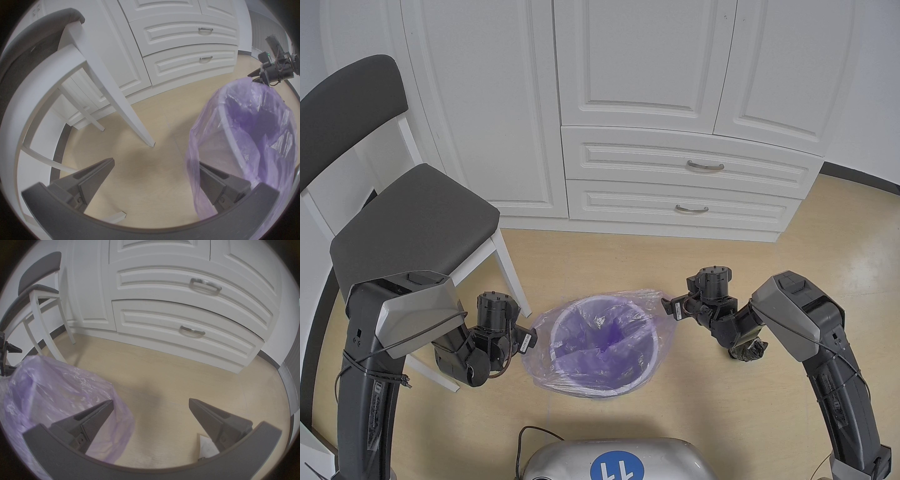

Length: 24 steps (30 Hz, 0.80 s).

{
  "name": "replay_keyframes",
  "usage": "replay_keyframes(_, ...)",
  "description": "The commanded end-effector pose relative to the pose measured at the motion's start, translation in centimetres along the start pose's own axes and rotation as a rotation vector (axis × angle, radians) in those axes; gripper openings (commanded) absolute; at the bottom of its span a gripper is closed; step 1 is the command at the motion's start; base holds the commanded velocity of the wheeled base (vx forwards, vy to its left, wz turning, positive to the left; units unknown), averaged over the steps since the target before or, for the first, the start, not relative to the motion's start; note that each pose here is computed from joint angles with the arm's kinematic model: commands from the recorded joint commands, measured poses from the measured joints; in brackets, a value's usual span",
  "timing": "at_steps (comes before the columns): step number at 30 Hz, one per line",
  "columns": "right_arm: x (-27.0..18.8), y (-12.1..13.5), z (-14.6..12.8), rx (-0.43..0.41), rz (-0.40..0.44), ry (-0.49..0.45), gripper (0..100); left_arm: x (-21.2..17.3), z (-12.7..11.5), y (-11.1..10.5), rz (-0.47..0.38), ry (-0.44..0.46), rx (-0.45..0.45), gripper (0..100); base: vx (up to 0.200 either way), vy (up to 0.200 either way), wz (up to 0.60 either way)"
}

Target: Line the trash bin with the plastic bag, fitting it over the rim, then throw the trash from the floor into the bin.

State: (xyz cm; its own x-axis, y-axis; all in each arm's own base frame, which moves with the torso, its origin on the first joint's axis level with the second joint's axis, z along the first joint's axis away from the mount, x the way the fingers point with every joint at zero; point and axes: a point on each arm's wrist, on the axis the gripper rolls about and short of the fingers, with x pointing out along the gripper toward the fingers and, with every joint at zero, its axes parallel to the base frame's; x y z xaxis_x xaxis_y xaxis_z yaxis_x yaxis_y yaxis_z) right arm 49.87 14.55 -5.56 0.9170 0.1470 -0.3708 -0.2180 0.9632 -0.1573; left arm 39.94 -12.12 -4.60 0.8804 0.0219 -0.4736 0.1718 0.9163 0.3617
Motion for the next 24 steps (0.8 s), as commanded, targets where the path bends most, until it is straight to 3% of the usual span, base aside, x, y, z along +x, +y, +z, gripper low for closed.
replay_keyframes(1, 0.8, 0.3, -2.4, -0.006, 0.004, 0.053, 100, 1.0, -1.3, -0.4, -0.003, 0.030, 0.007, 100, 0.000, 0.000, 0.00)
replay_keyframes(10, -0.4, -0.1, -1.5, -0.011, 0.004, 0.077, 100, 1.0, -2.6, -0.1, -0.024, 0.091, 0.022, 100, 0.000, 0.000, 0.00)
replay_keyframes(15, -2.7, -0.8, -0.1, -0.027, 0.018, 0.102, 100, -0.2, -3.1, 0.1, -0.059, 0.113, 0.080, 100, 0.000, 0.000, 0.00)
replay_keyframes(20, -5.0, -2.2, -0.3, -0.173, 0.043, 0.148, 100, -1.1, -3.2, 0.1, -0.087, 0.110, 0.120, 100, 0.000, 0.000, 0.00)
replay_keyframes(24, -5.5, -2.4, 0.1, -0.184, 0.044, 0.132, 100, -1.2, -2.8, 0.3, -0.078, 0.091, 0.111, 100, 0.000, 0.000, 0.00)
